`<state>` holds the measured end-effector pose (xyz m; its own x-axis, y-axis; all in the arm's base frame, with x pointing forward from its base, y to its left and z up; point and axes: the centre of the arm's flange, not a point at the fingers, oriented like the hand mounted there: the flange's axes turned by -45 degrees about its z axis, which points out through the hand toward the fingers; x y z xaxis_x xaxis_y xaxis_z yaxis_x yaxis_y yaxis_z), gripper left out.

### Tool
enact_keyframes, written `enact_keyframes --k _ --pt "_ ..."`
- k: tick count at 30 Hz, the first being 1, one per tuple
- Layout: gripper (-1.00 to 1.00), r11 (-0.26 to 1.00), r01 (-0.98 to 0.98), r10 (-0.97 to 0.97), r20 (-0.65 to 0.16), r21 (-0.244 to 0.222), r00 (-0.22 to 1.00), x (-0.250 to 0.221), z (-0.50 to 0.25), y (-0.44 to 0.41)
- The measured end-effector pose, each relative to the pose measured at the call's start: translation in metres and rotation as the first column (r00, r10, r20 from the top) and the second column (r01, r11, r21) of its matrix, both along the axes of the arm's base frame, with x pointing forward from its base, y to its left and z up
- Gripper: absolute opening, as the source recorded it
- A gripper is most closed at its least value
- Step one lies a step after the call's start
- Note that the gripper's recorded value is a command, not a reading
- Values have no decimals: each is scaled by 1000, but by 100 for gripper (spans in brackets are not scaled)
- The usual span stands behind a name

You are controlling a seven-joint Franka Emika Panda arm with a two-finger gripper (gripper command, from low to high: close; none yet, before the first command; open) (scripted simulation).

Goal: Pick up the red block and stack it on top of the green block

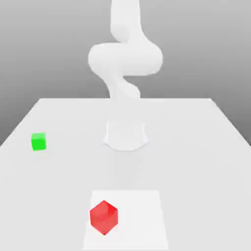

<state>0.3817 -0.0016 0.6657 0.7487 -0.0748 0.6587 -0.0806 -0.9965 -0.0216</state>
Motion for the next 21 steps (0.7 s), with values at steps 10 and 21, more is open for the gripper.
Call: enact_keyframes --k 10,21 --pt "0 959 279 -253 -314 41 915 82 -207 -29" --pt "0 826 562 -420 -620 42 663 57 -428 -54"
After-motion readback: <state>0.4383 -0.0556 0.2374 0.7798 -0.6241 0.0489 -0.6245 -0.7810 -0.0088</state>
